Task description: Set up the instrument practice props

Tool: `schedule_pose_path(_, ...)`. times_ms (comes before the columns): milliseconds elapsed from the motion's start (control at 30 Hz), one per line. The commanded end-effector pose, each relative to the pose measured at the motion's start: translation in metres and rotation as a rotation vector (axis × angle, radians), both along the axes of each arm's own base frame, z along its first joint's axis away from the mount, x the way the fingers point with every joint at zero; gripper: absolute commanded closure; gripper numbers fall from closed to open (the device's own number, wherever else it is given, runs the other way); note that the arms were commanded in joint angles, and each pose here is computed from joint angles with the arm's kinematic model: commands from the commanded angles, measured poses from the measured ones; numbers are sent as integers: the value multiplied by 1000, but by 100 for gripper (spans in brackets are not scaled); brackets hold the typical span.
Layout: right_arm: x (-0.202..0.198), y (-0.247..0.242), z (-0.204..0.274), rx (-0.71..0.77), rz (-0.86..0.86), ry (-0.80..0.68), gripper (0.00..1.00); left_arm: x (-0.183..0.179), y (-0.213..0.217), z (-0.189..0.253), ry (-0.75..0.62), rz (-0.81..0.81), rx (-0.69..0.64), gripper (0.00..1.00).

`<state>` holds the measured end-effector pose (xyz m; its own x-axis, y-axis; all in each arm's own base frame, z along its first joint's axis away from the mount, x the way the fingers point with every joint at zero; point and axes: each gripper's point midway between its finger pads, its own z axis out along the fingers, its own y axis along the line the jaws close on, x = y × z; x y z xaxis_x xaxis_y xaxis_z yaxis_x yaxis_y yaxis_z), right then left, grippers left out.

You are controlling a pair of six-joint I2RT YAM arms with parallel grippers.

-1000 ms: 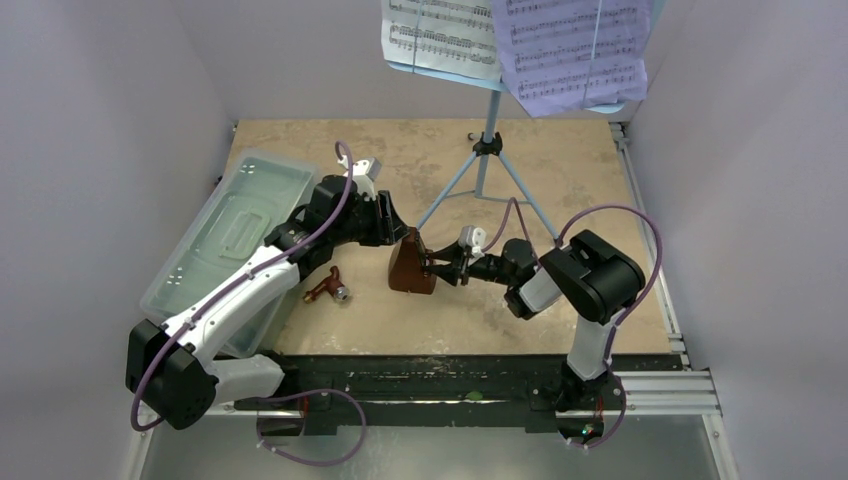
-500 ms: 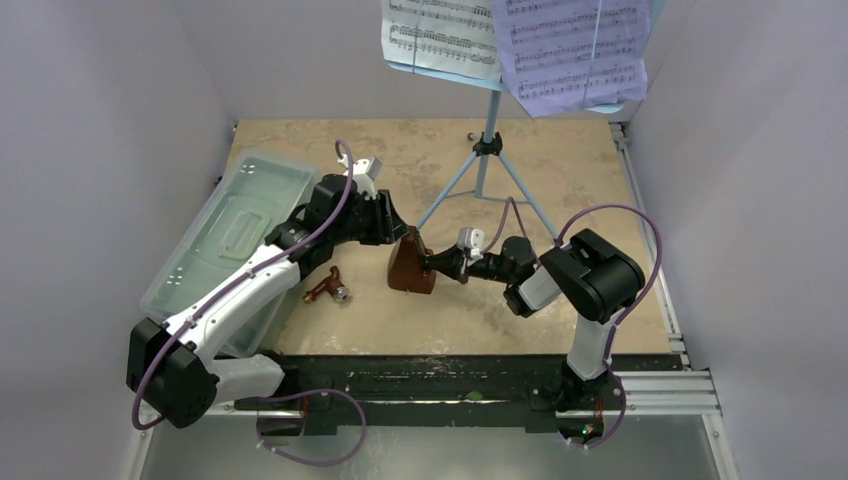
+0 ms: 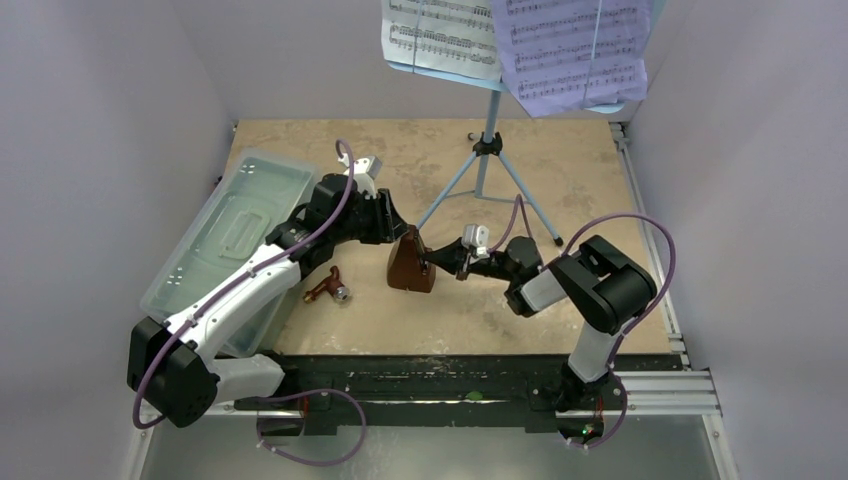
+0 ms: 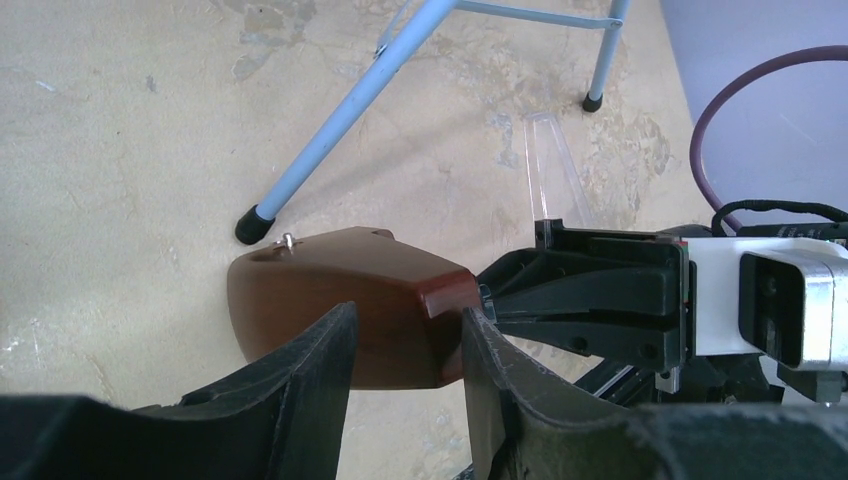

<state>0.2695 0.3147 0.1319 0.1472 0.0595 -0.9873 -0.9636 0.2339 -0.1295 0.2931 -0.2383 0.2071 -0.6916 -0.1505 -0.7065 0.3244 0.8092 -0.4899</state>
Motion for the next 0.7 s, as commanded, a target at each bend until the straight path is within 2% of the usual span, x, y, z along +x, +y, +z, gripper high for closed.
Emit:
schedule_pose_path(0,0,0,16,14,-21,-84,97,-10,11,-36,81,-12,113,59)
schedule_pose_path(167,4,-13,-13,-72,-89,-60,77,-11,13,-37,77,-15,123,59)
schedule_pose_path(233,7,-12,-20,-99,-90,-50,65,-11,12,-39,77,-19,125,59)
schedule_pose_path(300,10,-9,-26,-114,-82,-46,59,-11,11,-39,77,-26,124,59)
schedule_pose_path(667,22,0,-43,-175,-49,-74,58,-13,10,-38,71,-48,122,59)
